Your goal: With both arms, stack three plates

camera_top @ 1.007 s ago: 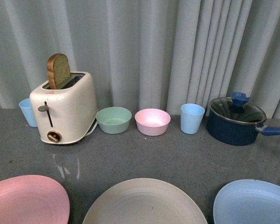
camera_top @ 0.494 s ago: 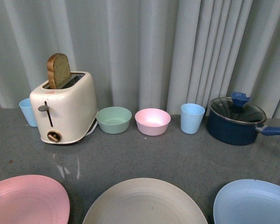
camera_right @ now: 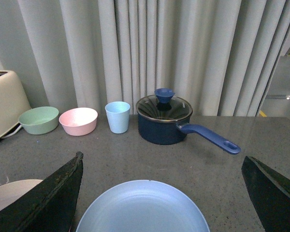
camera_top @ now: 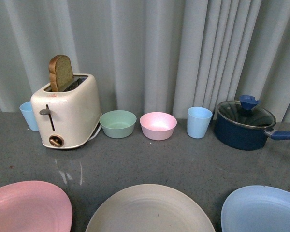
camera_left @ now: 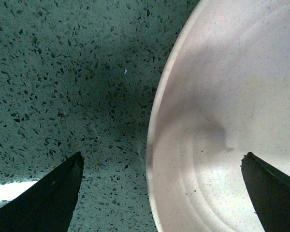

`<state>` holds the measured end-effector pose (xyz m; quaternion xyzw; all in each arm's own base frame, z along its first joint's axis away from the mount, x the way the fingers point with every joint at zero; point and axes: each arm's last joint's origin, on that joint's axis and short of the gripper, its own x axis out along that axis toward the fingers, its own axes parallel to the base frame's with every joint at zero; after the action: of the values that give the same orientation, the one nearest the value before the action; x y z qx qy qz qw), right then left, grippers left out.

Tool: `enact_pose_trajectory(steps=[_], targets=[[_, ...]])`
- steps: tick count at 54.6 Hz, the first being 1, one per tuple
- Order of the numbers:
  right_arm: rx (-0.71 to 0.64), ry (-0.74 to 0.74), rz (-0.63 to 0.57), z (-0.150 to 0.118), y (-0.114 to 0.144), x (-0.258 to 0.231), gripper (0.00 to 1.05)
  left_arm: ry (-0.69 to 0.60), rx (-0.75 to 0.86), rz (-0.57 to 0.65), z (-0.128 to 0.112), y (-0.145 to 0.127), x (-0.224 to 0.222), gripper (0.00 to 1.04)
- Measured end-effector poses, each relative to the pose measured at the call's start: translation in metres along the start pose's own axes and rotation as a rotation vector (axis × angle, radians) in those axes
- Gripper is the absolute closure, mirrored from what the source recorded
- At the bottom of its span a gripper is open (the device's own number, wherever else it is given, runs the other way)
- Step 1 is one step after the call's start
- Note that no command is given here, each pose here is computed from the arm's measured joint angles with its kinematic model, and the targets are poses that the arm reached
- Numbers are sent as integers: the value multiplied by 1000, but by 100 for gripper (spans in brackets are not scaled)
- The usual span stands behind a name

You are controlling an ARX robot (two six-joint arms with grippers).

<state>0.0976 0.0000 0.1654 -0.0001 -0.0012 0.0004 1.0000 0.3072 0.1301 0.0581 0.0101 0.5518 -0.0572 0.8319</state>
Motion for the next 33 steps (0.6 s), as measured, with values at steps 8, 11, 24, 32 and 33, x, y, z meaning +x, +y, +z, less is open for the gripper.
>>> enact_pose_trajectory(steps=[8,11,24,32,33], targets=[[0,0,0,0,0,0,7,7,-1,3,-1,0,1,24],[0,0,0,0,0,0,7,14,0,6,-1,0,0,31],[0,0,0,0,0,0,7,56,-26,12,-2,3,0,72],[0,0,0,0,0,0,7,42,-63,-30,-2,5,-2,95],[0,0,0,0,0,0,7,39,-70,-36,-1,6,-2,97]])
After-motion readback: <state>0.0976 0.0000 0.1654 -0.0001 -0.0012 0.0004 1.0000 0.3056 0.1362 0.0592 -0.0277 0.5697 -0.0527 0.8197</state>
